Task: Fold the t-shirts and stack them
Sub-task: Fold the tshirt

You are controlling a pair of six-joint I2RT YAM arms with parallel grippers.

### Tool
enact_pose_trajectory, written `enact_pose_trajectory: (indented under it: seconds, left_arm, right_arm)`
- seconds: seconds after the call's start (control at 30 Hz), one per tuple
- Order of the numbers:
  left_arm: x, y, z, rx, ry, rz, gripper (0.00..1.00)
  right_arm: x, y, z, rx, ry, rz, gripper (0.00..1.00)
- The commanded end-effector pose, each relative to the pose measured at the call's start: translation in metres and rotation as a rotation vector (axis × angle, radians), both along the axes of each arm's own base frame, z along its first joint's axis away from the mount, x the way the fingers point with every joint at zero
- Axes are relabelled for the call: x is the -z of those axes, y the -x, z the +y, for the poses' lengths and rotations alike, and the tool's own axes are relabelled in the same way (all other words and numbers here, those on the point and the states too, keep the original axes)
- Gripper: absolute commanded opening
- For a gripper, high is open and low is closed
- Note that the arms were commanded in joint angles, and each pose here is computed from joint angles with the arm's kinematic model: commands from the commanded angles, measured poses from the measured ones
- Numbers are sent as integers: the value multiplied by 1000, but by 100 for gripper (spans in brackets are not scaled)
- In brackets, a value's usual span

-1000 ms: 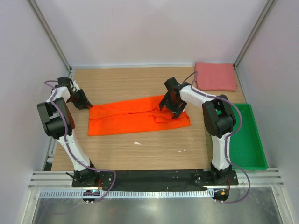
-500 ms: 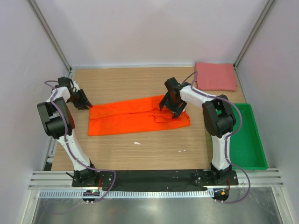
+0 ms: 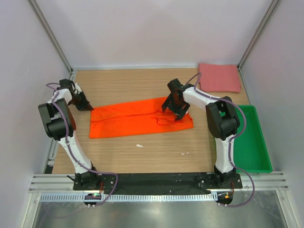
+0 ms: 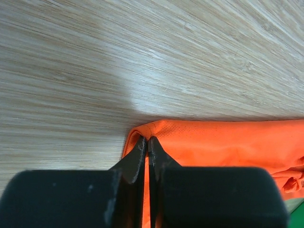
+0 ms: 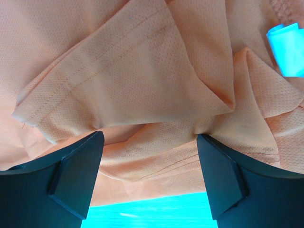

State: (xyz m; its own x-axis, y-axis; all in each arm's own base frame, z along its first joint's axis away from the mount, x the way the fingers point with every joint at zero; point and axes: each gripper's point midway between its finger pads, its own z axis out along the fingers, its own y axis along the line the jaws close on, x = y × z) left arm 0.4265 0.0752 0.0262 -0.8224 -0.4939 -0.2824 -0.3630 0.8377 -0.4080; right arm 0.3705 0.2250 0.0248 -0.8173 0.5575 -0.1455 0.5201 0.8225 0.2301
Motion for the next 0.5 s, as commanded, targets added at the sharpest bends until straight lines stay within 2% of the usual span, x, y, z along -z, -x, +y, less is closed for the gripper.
enact_pose_trajectory:
  seconds: [0.0, 0.2, 0.47]
  left_arm:
    - [-16, -12, 4, -2, 0, -63, 0]
    - [-45, -19, 6, -44, -17, -128, 0]
    - [-51, -23, 6, -59, -3, -146, 0]
  right_arm:
    - [36, 3, -3, 6, 32, 45, 85]
    - [38, 3, -4, 9, 33, 48, 85]
    - [40, 4, -3, 15, 31, 54, 85]
